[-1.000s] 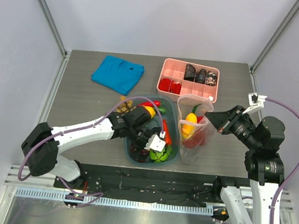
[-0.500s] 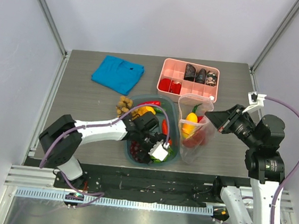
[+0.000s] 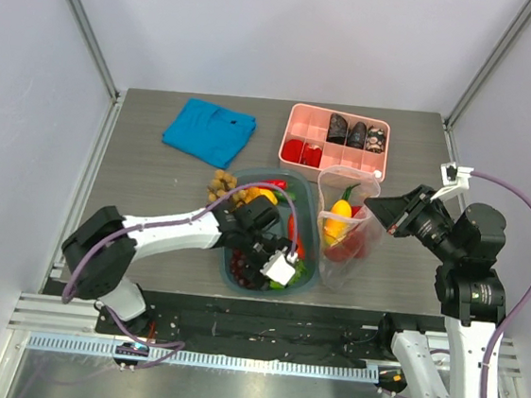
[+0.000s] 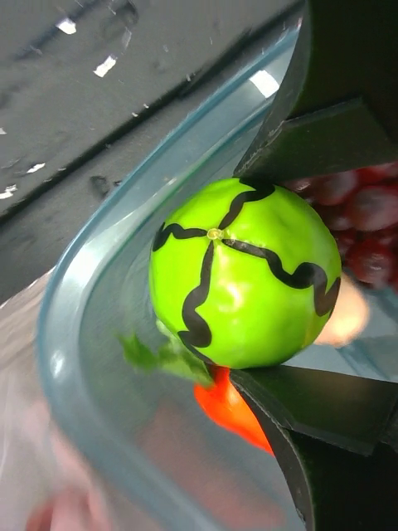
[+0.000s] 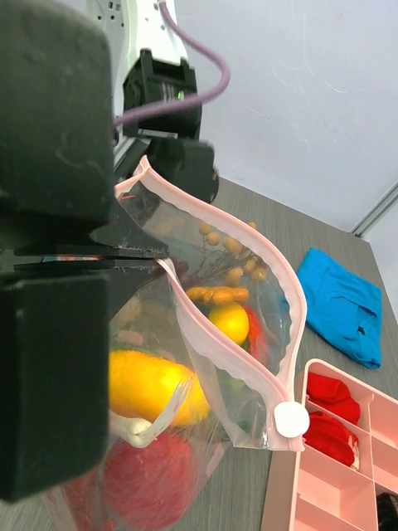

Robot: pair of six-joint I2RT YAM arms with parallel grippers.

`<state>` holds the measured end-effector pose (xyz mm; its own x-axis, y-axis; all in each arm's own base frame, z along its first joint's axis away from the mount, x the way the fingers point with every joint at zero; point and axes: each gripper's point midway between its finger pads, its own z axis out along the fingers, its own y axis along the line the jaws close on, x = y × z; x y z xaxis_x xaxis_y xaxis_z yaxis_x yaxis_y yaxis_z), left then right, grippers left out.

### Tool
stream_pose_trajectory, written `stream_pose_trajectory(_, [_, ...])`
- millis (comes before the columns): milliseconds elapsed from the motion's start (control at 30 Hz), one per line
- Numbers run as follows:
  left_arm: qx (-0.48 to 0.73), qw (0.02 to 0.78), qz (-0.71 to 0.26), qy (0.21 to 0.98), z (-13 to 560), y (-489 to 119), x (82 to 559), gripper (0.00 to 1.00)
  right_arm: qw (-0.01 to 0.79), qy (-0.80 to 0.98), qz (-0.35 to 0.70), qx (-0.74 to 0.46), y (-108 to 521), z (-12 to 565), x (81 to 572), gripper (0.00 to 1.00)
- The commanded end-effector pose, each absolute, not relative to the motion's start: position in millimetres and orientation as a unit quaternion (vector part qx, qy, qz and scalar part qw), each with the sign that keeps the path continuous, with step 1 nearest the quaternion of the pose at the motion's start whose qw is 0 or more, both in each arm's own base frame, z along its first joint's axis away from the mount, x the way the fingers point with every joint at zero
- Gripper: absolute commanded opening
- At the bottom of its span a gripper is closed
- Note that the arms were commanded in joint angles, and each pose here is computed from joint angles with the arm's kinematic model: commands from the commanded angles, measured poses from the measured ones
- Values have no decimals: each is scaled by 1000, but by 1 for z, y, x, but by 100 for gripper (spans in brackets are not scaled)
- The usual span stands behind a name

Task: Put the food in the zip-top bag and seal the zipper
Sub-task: Pick up the fake fruit from the bin, then place the fake fruit in the zipper food storage bag.

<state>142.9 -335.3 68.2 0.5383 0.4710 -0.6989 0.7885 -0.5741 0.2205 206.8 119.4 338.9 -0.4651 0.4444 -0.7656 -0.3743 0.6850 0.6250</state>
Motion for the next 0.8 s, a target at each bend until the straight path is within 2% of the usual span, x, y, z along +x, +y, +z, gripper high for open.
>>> stream_pose_trajectory(0, [793, 358, -323, 372, 160, -341, 150, 60, 550, 741, 386, 6, 117, 358, 208, 1])
stream_pose_trajectory(167, [758, 405, -334, 386, 219, -323, 146, 56, 551, 739, 388, 3, 118, 358, 209, 1])
stream_pose_trajectory(200, [742, 434, -332, 387, 244, -321, 147, 56, 554, 737, 388, -1, 118, 361, 207, 1])
stream_pose_trajectory(267, [683, 475, -346, 435, 281, -324, 164, 56, 553, 737, 390, -5, 119, 360, 206, 1])
stream_pose_trajectory(400, [601, 547, -351, 466, 367, -336, 196, 58, 547, 740, 391, -13, 121, 354, 206, 1])
stream_pose_trajectory(467, [578, 539, -359, 498, 371, -350, 214, 59, 546, 740, 393, -16, 122, 353, 206, 1])
stream_pose_trajectory(500, [550, 545, -369, 514, 392, -354, 220, 59, 545, 740, 395, -16, 122, 353, 206, 1])
stream_pose_trajectory(567, [541, 526, -379, 536, 386, -370, 234, 57, 544, 738, 399, -20, 124, 355, 205, 1])
stream_pose_trajectory(733, [543, 515, -410, 521, 399, -395, 232, 58, 542, 739, 399, -26, 125, 356, 203, 1])
stream_pose_trajectory(767, [552, 500, -415, 523, 390, -402, 231, 61, 541, 740, 398, -26, 125, 355, 203, 1])
